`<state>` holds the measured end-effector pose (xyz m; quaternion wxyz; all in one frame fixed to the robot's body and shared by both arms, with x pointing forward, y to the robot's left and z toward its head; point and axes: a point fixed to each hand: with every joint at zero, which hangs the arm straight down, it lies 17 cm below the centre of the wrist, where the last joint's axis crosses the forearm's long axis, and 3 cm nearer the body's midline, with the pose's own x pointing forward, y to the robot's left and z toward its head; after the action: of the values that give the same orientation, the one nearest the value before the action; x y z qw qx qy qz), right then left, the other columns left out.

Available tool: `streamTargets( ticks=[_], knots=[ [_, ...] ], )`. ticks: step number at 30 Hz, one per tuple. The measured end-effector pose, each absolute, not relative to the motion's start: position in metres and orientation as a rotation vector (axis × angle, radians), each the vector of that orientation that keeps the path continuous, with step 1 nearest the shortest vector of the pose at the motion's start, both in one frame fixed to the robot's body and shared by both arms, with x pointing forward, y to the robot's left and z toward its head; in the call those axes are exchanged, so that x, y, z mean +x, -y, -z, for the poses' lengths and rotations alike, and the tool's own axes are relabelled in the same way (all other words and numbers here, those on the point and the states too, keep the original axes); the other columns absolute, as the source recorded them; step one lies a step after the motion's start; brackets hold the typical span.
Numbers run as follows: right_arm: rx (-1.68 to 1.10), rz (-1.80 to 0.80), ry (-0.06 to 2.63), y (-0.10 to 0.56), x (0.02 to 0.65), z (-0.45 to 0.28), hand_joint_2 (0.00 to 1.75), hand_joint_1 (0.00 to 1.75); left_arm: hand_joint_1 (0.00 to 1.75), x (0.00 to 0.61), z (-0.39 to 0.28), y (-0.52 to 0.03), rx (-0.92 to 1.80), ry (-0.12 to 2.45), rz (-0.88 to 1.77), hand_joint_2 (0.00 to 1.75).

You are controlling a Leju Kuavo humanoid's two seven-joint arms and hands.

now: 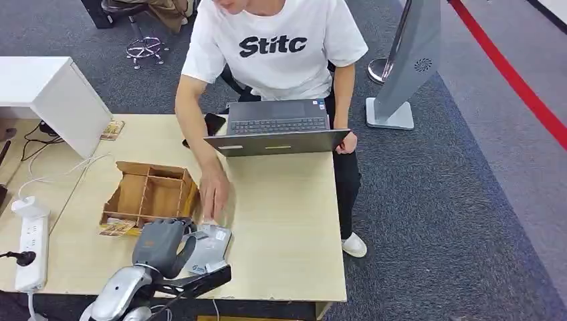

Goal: Pass the card to the sensor for recognition and then transmit it.

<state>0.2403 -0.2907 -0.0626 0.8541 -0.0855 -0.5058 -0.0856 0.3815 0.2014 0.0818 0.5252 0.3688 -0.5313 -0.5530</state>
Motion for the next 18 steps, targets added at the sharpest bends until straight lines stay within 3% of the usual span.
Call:
streamTargets(
  ticks=[18],
  knots=[
    [-0.151, 0.11, 1.084, 0.281, 0.256, 0.062, 1.75, 0.0, 1.75, 0.359, -0.038, -0.199, 0.752, 1.139, 1.393, 1.75]
  ],
)
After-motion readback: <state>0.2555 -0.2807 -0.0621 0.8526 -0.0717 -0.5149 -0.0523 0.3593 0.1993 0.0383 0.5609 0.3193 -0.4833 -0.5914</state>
